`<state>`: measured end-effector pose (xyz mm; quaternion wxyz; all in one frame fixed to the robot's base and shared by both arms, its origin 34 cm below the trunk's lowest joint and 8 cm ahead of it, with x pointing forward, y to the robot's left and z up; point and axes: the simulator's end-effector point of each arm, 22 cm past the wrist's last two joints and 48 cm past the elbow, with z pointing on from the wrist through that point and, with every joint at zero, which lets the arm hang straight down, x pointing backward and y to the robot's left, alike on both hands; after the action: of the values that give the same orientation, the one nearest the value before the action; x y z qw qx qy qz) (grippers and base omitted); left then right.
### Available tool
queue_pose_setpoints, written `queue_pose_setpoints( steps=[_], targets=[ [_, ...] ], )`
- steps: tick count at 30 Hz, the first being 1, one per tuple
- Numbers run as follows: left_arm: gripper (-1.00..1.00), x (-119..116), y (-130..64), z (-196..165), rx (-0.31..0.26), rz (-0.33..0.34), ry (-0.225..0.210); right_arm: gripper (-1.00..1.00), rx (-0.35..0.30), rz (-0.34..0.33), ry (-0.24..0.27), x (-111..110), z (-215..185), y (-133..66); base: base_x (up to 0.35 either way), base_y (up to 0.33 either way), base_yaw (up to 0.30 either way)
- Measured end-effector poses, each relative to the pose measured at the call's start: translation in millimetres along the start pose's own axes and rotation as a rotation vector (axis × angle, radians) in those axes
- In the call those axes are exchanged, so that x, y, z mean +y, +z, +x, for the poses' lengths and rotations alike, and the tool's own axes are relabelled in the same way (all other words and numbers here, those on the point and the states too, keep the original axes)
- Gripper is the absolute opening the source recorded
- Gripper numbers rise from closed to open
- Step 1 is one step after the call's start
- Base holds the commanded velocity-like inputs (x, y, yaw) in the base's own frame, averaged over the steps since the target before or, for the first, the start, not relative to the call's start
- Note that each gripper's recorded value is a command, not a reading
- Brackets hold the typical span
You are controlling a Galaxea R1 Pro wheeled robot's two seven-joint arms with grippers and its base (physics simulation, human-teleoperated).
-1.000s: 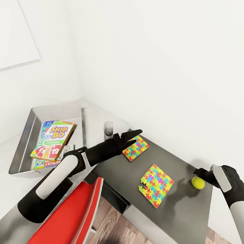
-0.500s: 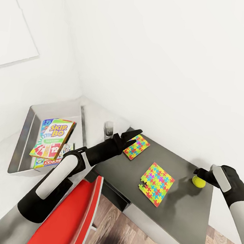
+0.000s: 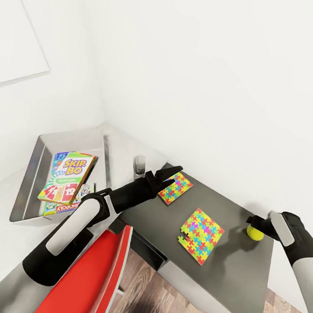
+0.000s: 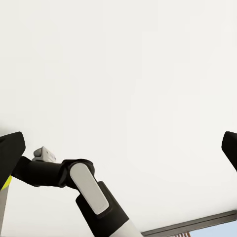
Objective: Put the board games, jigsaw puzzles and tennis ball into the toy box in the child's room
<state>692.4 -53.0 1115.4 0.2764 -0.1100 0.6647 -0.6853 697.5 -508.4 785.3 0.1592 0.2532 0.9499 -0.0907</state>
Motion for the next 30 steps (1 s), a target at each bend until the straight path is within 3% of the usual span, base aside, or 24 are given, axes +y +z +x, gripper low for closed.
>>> queue_pose_setpoints(
  steps=[30],
  targets=[
    [1.00, 0.0, 0.1, -0.2, 0.000, 0.000, 0.000, 1.00, 0.003, -0.006, -0.003, 3.9, 1.7, 0.3, 0.000, 0.000, 0.000]
  ],
)
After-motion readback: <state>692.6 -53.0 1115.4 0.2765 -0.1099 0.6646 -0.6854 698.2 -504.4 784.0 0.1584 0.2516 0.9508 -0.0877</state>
